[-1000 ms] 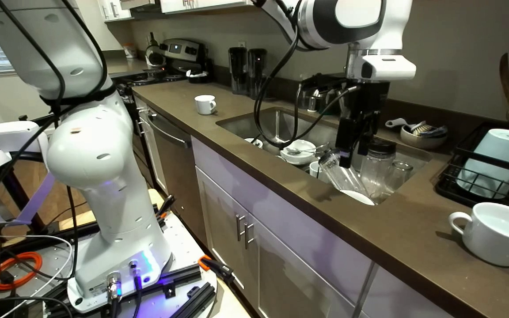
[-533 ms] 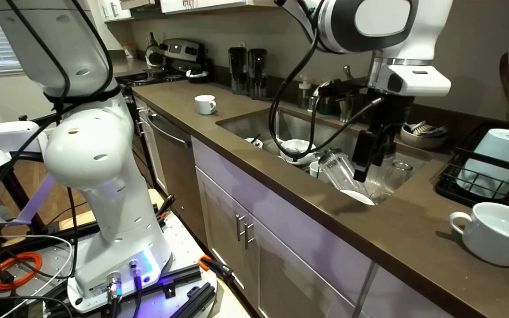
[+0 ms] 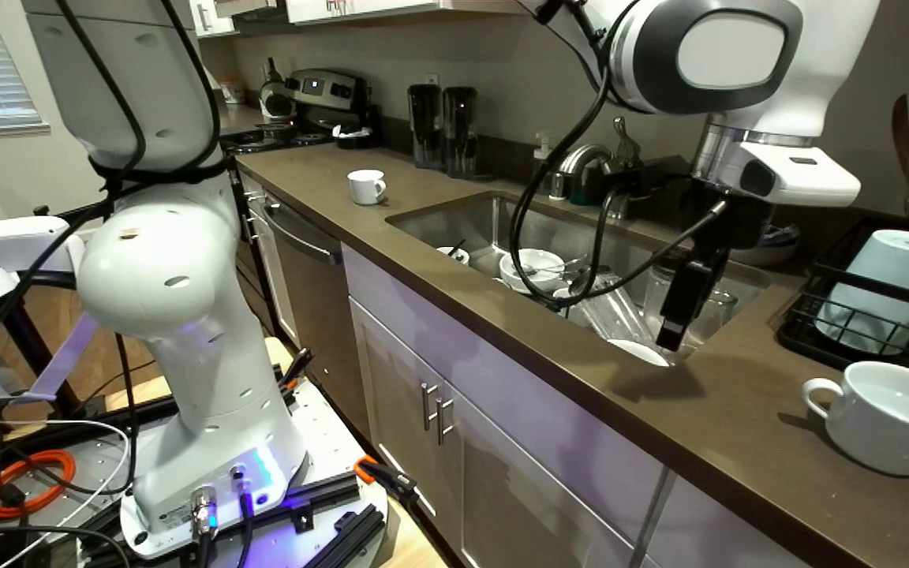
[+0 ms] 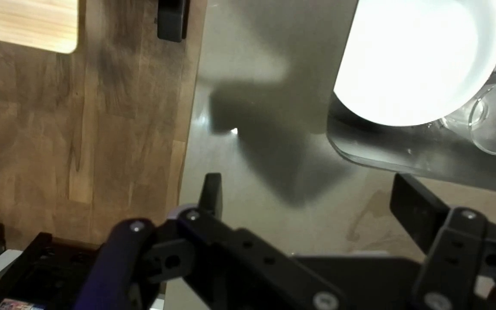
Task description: Pick up the white mug on the right side of the counter, pour the liquid out of the mug and into the sink, place the mug down on the right side of the counter
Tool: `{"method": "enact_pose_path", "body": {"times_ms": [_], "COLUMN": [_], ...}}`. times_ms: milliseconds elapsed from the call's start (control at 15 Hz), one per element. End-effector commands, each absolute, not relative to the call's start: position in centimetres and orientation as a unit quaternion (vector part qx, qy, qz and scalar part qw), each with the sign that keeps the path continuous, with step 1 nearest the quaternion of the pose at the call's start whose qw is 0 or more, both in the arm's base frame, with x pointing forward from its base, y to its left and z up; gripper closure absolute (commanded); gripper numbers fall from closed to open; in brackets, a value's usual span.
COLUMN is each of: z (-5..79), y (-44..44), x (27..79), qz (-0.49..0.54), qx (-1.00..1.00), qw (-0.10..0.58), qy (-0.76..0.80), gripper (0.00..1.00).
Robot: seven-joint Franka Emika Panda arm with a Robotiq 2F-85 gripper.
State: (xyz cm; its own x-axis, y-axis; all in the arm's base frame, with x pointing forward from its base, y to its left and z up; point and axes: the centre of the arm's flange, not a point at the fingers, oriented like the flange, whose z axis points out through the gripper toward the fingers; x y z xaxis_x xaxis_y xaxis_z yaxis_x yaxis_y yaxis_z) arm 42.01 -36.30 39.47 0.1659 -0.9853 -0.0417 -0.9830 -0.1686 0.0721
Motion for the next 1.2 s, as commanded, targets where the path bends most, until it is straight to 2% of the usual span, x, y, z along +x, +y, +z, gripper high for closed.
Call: {"method": "enact_pose_path", "body": {"times_ms": [0, 400, 1133], "z": [39.5, 40.1, 39.5], "y": [-39.4, -43.6, -42.9], "x": [42.5, 43.6, 43.4], "qz": [-0.053, -0.056, -0.052], "qx": [0.764, 0.749, 0.745], "qw": [0.005, 0.005, 0.023], "qy": [-0.642, -0.66, -0.665], "gripper": [0.0, 0.0, 0.0]}}
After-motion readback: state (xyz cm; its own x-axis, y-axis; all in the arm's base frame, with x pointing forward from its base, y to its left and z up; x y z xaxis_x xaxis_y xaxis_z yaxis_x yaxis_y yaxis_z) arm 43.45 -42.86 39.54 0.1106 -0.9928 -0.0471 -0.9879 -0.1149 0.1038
